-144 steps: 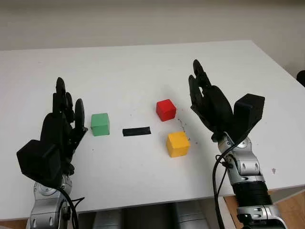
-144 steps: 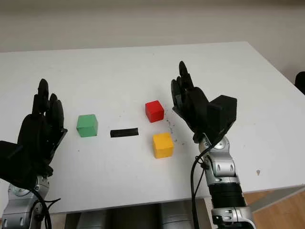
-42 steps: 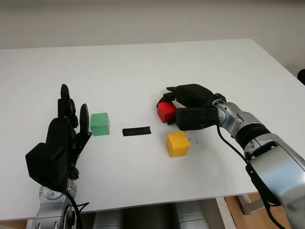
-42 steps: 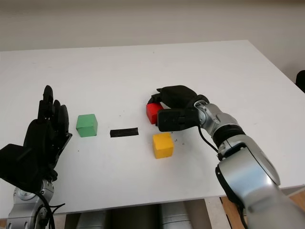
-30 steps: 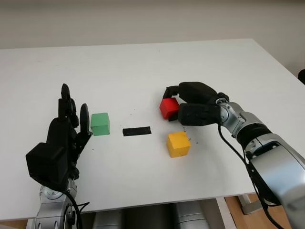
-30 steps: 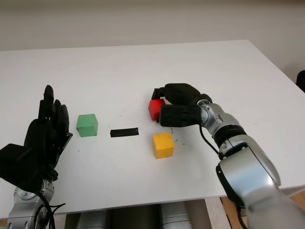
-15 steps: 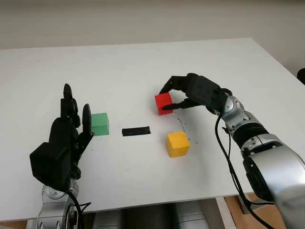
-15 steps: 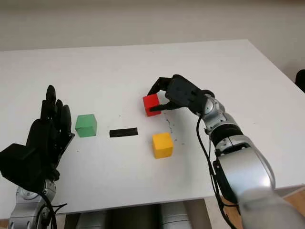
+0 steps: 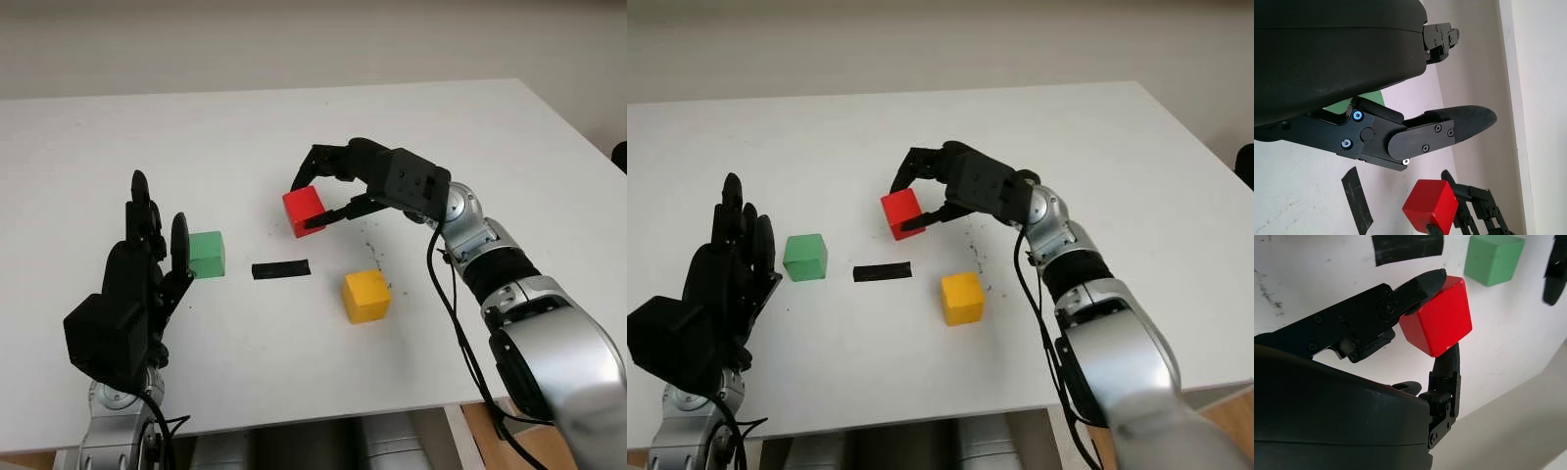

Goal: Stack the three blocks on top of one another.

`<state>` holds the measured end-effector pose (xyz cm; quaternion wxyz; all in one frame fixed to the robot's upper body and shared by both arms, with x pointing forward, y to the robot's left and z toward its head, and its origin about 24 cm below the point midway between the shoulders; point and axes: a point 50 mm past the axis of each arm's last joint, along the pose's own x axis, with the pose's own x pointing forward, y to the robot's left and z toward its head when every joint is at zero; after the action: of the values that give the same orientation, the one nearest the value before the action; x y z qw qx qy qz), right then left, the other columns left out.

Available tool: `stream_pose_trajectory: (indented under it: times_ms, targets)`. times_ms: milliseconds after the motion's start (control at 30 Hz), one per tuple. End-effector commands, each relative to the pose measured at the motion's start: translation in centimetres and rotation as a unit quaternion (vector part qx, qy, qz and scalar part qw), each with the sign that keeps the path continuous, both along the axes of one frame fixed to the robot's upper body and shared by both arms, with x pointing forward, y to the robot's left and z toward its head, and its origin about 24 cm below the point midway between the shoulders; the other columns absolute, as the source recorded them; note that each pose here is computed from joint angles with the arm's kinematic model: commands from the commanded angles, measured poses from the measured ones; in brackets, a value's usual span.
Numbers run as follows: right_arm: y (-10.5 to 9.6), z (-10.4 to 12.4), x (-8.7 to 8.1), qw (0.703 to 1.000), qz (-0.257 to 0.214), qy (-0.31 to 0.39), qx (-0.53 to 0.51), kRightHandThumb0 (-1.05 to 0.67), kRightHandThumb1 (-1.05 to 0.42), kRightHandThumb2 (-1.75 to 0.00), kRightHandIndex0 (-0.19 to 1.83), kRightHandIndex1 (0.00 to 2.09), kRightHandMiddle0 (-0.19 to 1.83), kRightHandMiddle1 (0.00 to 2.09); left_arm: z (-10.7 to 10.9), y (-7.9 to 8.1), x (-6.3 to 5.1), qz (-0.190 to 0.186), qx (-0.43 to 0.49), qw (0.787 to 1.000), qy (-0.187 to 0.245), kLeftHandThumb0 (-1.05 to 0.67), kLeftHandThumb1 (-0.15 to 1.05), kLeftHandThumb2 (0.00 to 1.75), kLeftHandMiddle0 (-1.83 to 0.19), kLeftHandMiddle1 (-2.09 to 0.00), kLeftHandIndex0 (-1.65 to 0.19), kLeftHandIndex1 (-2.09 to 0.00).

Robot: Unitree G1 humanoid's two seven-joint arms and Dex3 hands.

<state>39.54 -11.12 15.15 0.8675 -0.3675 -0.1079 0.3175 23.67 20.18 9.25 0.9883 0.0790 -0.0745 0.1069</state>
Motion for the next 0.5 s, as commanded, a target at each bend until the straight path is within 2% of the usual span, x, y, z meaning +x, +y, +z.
stream_pose_trajectory:
  times_ms: [0,300,467]
  targets:
    - [0.4,0.6,-0.3,1.0,0.015,-0.013,0.016,-0.53,-0.91,-0.05,0.38,0.06,0.46,1.49,0.2,-0.2,0.0,-0.001,0.001,1.0,-0.007,-0.68,1.05,0.63,0.12,-0.05,0.13,-0.06]
    - [1.2,-0.3,-1.3,0.996,0.025,0.016,0.081,-0.55,-0.9,-0.05,0.36,0.05,0.46,1.53,0.1,-0.4,-0.2,0.002,-0.006,1.0,-0.009,-0.67,1.05,0.64,0.12,-0.05,0.14,-0.05]
    - [1.3,-1.5,-1.9,0.994,0.009,0.031,0.106,-0.56,-0.91,-0.05,0.33,0.04,0.47,1.57,0.0,-0.3,-0.2,0.006,-0.008,1.0,-0.007,-0.69,1.05,0.64,0.12,-0.06,0.13,-0.06]
